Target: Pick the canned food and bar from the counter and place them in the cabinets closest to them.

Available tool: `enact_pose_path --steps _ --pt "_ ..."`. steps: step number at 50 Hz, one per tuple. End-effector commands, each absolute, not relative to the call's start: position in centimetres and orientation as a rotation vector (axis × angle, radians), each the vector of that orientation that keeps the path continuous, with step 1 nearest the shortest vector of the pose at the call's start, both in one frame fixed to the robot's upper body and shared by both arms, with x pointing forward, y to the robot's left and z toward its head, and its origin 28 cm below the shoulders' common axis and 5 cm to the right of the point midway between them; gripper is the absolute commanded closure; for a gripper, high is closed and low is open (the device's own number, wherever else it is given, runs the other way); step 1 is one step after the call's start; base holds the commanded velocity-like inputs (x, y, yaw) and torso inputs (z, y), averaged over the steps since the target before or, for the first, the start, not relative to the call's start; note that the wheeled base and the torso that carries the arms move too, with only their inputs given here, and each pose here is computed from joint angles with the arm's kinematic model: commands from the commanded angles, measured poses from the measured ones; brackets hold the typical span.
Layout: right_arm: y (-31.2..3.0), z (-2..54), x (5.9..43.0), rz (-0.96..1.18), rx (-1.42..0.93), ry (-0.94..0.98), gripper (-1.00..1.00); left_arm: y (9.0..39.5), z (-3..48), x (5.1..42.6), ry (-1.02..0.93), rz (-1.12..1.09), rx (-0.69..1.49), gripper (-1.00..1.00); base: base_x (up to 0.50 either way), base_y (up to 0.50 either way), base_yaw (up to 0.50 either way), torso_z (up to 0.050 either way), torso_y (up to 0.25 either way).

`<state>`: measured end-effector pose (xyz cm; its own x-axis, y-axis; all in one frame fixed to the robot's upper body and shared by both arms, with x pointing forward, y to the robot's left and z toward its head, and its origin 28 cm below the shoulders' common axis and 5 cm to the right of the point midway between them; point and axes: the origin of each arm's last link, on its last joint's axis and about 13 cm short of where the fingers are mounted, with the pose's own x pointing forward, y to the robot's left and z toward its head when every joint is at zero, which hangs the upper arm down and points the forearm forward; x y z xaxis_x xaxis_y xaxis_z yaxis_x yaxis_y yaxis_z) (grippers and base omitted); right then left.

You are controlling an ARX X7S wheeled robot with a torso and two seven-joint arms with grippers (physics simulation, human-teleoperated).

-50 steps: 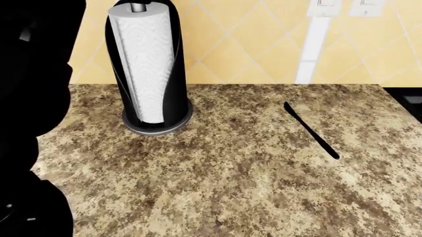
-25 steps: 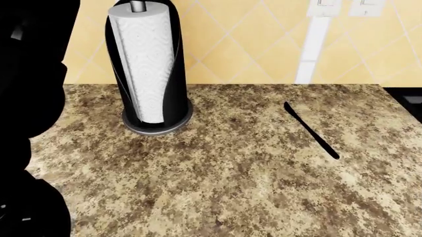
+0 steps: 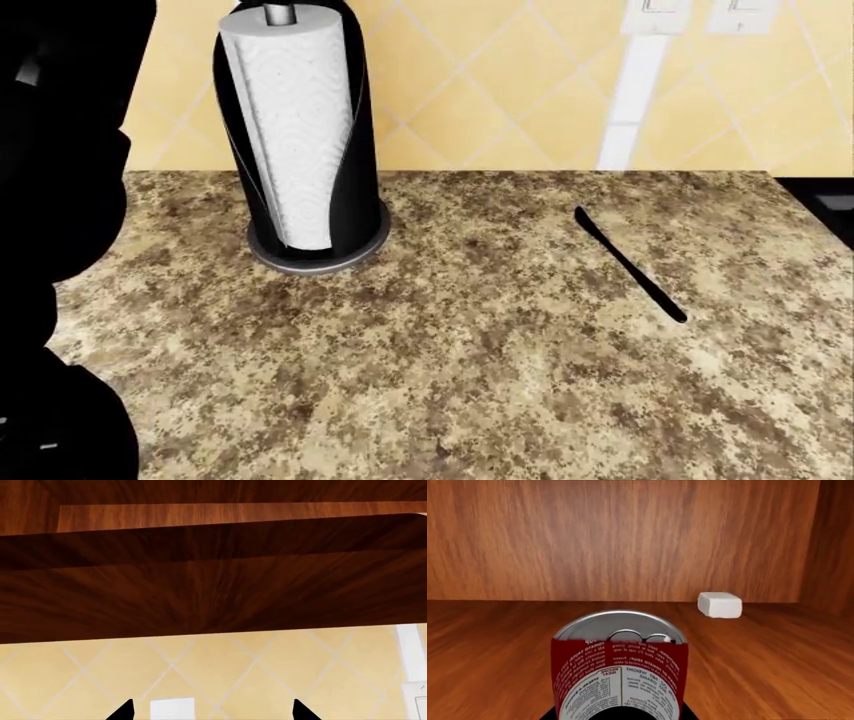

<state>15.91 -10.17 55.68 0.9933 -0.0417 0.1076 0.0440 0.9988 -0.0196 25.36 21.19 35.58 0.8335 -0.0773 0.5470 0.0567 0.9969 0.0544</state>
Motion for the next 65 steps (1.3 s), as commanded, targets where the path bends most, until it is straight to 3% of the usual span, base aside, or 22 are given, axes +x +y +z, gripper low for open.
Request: enact_pose_path --steps 1,13,14,32,48,65 --pt "-11.3 55.4 18.7 -0.128 -0.021 0.041 1.0 21.3 35.5 25.4 -0.579 -0.069 0.036 -1.0 0.0 0.0 0.0 0.0 0.0" --pt "-12.8 54.5 22.3 -0.188 -0.025 0.158 1.0 21.5 35.6 25.3 -0.583 -0.063 0.036 -1.0 0.0 0.0 0.0 0.0 0.0" --pt "-12.9 54.4 22.4 -0.189 -0.036 0.168 -1.0 21.5 35.6 25.3 -0.584 -0.062 0.035 -1.0 0.01 0.0 0.0 0.0 0.0" --pt "-12.7 54.3 22.5 -0.166 -0.057 0.154 -1.0 21.4 35.7 25.2 -0.587 -0.069 0.035 -1.0 0.0 0.0 0.0 0.0 0.0" --pt "-11.3 56.1 19.6 -0.14 -0.082 -0.161 -1.0 21.5 35.6 25.1 -0.586 -0.073 0.03 -1.0 0.01 0.0 0.0 0.0 0.0" --pt "-11.3 56.7 18.8 -0.174 -0.121 -0.3 -1.0 21.5 35.6 24.9 -0.588 -0.073 0.026 -1.0 0.0 0.0 0.0 0.0 0.0"
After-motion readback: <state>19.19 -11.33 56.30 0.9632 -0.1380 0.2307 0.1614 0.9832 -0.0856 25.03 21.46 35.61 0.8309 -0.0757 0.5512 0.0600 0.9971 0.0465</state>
